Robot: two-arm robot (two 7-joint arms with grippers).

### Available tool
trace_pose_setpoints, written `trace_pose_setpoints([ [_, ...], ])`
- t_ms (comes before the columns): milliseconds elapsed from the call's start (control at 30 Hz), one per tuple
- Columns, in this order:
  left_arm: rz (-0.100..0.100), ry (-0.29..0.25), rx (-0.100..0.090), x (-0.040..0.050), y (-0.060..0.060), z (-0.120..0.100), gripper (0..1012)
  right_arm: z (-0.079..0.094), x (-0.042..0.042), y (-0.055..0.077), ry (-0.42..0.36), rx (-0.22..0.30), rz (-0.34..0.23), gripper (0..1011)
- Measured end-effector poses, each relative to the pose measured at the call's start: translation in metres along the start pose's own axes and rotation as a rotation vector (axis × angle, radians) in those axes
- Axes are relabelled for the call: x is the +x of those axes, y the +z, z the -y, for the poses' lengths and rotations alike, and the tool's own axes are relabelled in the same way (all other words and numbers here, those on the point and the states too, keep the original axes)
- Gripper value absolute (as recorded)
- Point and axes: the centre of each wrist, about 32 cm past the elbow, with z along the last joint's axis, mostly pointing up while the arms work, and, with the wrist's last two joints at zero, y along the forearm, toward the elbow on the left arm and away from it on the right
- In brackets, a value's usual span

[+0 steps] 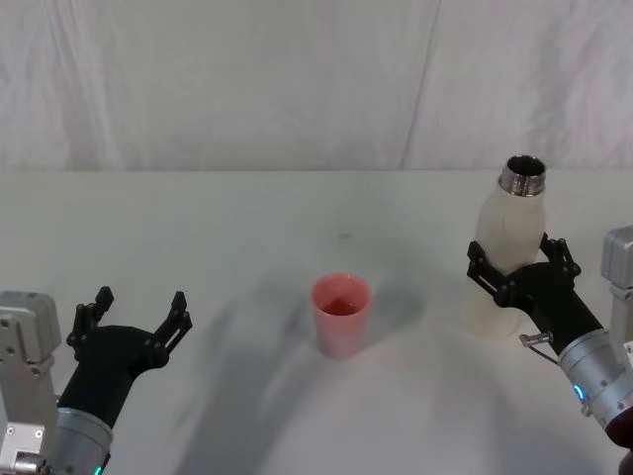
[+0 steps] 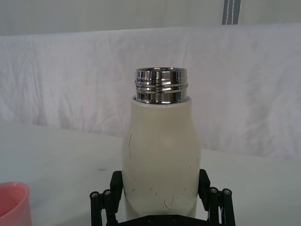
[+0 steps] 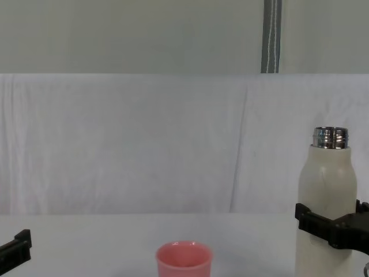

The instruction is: Grasp the thermos with one hand and pour water into the cup lid.

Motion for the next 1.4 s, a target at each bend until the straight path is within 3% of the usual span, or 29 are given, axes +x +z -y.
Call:
trace_pose_setpoints([
  [1400,0.0,0.0,0.0,0.0,0.0,0.0,1001,0.021,0.0021,0.009,0.005,-0.019,0.037,1001],
])
